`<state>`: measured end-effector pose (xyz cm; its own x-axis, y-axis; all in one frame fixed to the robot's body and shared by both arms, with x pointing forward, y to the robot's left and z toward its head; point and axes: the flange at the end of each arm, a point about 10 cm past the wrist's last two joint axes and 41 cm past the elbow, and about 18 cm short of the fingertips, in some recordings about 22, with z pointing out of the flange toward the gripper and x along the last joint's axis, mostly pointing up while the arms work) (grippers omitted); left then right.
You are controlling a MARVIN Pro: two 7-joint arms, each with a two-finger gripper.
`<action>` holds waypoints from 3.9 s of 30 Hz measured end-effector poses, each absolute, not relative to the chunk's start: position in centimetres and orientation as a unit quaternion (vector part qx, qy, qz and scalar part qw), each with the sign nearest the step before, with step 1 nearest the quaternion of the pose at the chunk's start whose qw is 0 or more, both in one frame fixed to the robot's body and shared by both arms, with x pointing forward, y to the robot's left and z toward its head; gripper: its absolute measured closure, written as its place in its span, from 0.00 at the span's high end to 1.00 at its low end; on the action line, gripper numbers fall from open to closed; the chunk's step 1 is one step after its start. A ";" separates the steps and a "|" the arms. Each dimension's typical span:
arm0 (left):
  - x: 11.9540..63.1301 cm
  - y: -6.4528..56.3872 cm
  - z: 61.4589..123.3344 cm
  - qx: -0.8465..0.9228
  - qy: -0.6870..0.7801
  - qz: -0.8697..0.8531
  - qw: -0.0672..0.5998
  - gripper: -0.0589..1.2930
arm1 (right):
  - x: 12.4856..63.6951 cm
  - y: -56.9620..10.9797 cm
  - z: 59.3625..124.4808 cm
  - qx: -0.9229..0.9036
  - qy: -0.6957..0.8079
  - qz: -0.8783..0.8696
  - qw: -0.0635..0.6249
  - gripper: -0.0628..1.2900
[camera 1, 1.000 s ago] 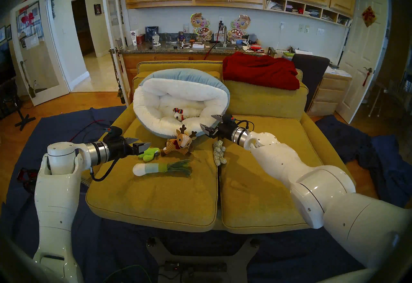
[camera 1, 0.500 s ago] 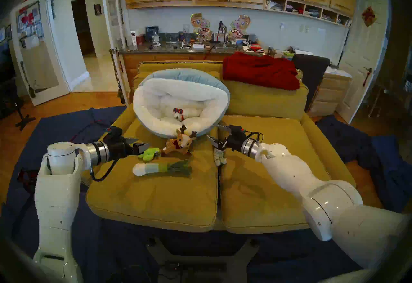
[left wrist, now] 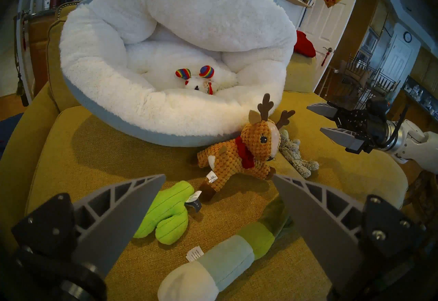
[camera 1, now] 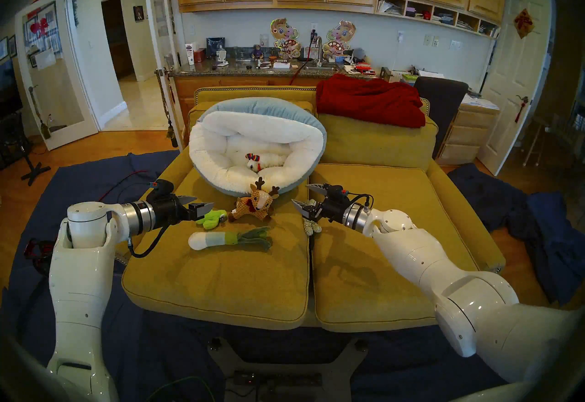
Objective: Put toys into dog bed
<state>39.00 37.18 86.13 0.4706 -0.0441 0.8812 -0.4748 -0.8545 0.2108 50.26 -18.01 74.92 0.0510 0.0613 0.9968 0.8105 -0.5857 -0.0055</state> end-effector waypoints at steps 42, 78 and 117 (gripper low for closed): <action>39.0 37.2 86.2 0.828 -0.157 0.491 0.220 0.96 | 49.3 -15.2 73.3 -0.860 -0.233 -0.449 0.065 0.96; 39.0 37.1 86.2 0.828 -0.157 0.491 0.220 0.96 | 48.4 -13.4 71.4 -0.863 -0.236 -0.437 0.089 0.49; 39.0 37.2 86.2 0.829 -0.157 0.490 0.220 0.96 | 52.2 -13.9 88.9 -0.716 -0.284 -0.630 0.094 0.02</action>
<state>39.00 37.16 86.17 0.4697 -0.0447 0.8817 -0.4755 -0.8543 0.2100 52.19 -13.94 88.91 0.0442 0.2884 0.9565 0.5250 -0.8212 0.2234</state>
